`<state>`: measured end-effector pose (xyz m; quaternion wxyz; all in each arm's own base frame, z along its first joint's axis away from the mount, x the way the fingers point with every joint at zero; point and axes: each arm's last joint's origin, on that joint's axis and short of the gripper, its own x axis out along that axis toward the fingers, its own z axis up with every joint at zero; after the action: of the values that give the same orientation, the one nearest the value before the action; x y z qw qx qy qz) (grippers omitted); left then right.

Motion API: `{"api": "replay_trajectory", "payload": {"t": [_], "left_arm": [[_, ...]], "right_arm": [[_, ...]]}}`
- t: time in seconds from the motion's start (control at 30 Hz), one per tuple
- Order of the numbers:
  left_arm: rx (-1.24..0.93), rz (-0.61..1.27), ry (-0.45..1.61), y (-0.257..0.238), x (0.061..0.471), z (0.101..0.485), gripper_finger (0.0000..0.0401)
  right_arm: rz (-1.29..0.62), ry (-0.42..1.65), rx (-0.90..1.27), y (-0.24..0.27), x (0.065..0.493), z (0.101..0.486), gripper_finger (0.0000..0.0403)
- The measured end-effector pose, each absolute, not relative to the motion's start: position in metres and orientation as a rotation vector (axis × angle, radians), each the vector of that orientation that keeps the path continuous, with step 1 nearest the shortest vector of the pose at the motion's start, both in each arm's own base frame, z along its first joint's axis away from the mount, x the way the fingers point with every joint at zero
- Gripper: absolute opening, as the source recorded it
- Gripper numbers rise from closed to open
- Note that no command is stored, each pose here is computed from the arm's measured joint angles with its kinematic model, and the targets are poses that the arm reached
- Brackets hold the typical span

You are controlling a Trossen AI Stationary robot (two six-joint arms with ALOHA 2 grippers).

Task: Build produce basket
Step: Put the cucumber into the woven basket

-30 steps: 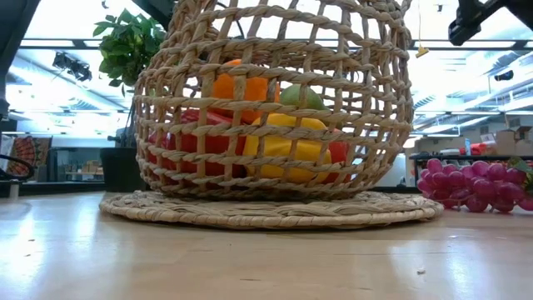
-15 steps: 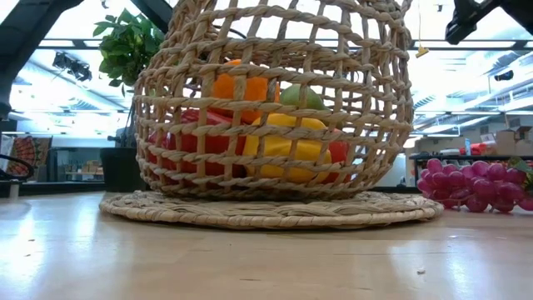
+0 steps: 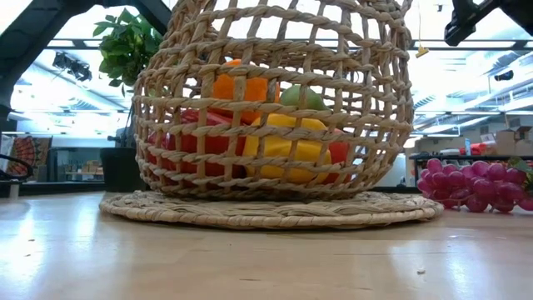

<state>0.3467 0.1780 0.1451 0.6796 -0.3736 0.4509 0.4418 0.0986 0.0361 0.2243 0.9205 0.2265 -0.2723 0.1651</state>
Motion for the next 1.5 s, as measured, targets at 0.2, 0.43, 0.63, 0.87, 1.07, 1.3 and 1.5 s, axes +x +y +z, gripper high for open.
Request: {"api": "replay_trajectory", "payload": {"t": [0.2,0.43,0.63,0.87,1.07,1.3,1.5], "left_arm": [[-0.825,0.987,1.025,0.181,0.344,0.145,0.0271],[-0.814,0.991,1.078,0.185,0.338,0.144,0.0178],[-0.804,0.926,1.135,0.183,0.335,0.147,0.0154],[-0.751,0.808,1.108,0.173,0.334,0.174,0.0163],[-0.686,0.731,0.966,0.167,0.328,0.218,0.0161],[-0.646,0.686,0.744,0.161,0.317,0.271,0.0160],[-0.630,0.595,0.508,0.149,0.308,0.318,0.0160]], "right_arm": [[0.339,-0.556,0.464,0.036,0.099,0.224,0.0348],[0.338,-0.552,0.463,0.036,0.099,0.224,0.0348],[0.337,-0.541,0.461,0.037,0.100,0.223,0.0348],[0.334,-0.522,0.454,0.037,0.101,0.221,0.0348],[0.333,-0.520,0.452,0.037,0.101,0.221,0.0348],[0.332,-0.520,0.452,0.037,0.101,0.221,0.0348],[0.333,-0.520,0.452,0.037,0.101,0.221,0.0348]]}}
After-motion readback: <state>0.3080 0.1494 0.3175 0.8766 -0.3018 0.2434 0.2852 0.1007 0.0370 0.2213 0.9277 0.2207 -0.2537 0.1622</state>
